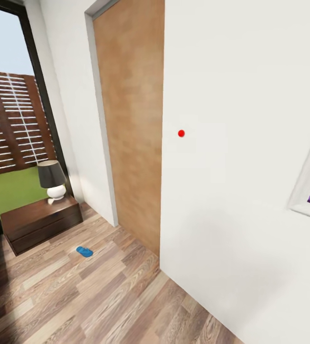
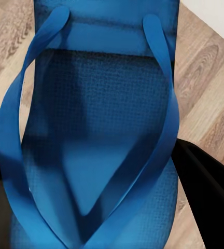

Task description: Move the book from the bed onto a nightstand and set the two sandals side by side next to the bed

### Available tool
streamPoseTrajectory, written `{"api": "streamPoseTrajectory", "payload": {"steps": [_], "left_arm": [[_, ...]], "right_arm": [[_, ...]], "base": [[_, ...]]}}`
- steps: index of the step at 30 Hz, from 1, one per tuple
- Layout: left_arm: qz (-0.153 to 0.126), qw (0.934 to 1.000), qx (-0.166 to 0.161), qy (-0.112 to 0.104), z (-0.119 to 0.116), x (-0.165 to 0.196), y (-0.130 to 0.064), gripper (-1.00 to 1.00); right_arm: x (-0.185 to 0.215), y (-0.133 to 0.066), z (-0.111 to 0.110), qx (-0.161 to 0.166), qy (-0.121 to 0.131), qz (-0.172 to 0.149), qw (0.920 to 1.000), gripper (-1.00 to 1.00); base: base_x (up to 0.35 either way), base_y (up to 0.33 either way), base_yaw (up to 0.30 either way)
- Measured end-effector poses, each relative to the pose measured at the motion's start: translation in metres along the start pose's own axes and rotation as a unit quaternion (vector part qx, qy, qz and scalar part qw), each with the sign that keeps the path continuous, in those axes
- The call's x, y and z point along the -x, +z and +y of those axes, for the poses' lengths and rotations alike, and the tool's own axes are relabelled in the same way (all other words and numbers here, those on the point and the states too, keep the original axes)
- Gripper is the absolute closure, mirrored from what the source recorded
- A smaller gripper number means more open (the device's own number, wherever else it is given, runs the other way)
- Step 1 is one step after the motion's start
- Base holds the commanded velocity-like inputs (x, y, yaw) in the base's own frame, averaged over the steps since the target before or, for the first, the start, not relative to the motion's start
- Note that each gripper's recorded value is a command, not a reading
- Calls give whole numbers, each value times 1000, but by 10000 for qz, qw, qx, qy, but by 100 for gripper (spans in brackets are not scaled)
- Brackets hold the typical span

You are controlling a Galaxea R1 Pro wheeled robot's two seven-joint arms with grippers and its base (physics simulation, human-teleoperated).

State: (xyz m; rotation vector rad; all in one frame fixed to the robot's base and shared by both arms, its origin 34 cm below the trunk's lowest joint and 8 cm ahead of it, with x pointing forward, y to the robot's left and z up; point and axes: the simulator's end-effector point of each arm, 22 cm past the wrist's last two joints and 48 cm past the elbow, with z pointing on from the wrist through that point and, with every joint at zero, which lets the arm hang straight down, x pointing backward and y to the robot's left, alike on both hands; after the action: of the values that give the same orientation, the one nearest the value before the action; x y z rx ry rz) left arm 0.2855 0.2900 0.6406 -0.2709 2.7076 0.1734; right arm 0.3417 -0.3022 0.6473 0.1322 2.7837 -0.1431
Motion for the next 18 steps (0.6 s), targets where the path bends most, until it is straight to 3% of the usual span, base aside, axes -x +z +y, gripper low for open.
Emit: {"api": "streamPoseTrajectory", "payload": {"steps": [9, 18], "left_arm": [[-34, 10000, -10, -5, -1, 3, 0, -100], [-49, 10000, -12, -9, -1, 4, 0, -100]], "right_arm": [[2, -1, 0, 3, 3, -31, 10000, 100], [4, -1, 1, 7, 4, -47, 10000, 100]], "base": [[118, 24, 154], [124, 3, 76]]}}
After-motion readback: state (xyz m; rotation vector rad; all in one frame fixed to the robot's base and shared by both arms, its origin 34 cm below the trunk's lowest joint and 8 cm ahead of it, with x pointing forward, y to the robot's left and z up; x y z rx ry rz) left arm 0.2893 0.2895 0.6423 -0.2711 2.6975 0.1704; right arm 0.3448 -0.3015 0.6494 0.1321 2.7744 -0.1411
